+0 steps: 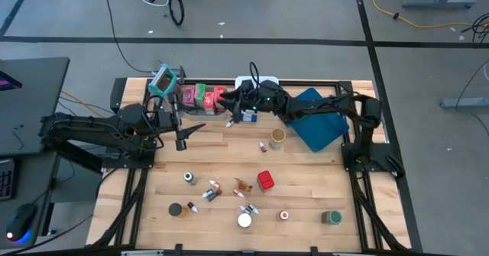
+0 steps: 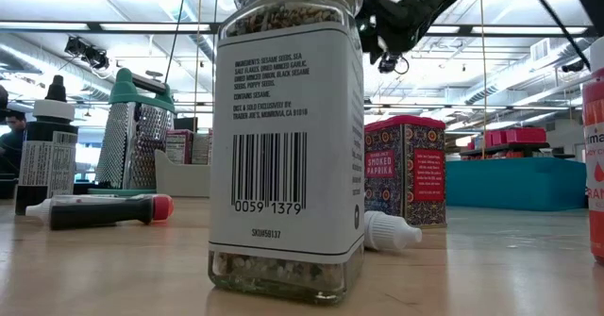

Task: Pick & Place Kitchen Items
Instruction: Put the gold seasoning bottle into the blue bin

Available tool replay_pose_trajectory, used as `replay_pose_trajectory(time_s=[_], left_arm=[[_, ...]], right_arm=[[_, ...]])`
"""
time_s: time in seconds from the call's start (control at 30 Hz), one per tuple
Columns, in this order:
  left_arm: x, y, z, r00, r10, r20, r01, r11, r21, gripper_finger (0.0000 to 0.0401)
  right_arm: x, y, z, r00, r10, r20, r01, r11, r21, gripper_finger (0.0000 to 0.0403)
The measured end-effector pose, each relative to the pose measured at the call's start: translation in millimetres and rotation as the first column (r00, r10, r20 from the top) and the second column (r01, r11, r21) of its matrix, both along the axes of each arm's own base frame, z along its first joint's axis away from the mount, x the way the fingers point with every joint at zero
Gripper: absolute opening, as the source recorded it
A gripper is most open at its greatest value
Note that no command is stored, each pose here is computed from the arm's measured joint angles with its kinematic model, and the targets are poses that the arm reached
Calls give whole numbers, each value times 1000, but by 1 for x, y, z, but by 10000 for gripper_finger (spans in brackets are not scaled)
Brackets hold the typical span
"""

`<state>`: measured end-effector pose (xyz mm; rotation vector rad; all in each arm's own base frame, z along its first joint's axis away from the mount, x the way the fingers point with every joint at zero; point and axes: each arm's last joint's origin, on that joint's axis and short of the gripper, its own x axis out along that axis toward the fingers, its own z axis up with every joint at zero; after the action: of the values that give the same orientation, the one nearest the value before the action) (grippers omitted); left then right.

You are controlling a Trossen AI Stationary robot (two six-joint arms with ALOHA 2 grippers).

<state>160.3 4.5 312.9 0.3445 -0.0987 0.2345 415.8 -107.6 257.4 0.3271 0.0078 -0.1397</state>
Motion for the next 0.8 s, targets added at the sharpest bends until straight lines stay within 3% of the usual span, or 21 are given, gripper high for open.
replay_pose_trajectory(time_s=[0.1,0.3,0.6,0.8], left_arm=[[0,0,0,1000,0,0,0,1000,0,240],[0,0,0,1000,0,0,0,1000,0,240],[0,0,0,1000,0,0,0,1000,0,240],[0,0,0,1000,-2,2,2,1000,-8,240]], right_arm=[[-11,11,18,996,73,-56,-78,994,-73,171],[-38,44,46,967,102,-235,-151,968,-202,172],[-72,105,55,862,29,-506,-215,925,-314,172],[-93,140,54,795,-97,-598,-149,925,-348,172]])
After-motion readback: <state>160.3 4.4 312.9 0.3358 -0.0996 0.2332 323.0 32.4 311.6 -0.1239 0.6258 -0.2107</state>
